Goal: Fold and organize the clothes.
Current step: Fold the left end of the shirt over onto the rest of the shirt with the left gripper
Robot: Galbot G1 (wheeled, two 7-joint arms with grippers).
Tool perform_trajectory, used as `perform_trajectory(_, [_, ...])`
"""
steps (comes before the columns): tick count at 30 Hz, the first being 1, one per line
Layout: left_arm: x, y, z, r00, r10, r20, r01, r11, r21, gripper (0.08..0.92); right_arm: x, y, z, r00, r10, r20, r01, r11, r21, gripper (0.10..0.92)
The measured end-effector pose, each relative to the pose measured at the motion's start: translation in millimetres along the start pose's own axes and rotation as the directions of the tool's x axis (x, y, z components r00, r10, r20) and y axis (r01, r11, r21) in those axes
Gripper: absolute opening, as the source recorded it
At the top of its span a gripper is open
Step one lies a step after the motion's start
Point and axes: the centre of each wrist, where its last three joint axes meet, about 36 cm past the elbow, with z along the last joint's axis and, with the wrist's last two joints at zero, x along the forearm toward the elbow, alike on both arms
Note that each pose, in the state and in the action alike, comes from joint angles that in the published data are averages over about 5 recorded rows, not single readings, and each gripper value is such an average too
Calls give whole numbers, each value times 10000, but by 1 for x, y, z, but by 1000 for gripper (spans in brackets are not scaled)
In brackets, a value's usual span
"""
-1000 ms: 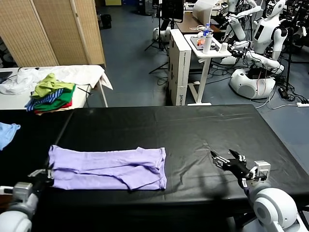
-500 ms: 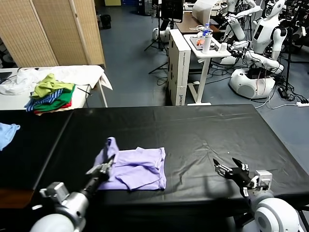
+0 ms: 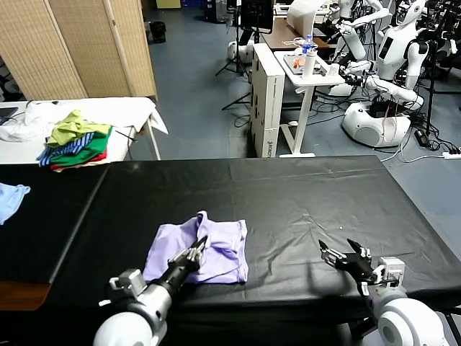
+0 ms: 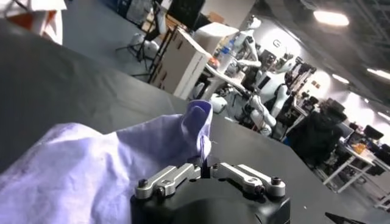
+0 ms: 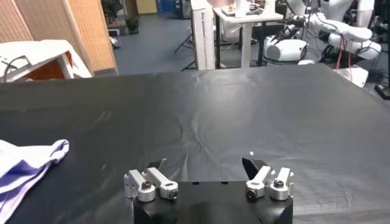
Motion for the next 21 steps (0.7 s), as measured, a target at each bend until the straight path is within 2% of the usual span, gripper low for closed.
perform_trajectory(8, [-12,-3,5,9998,210,-54,-211,9996,-169,182,-1,2,2,10000,3,-35,-3,10000,-30,907])
perform_trajectory(21, [-22,3,18,9993,-98,-359,87,9995,-304,182,-2,3,3,10000,18,-50,-18,10000,-7,907])
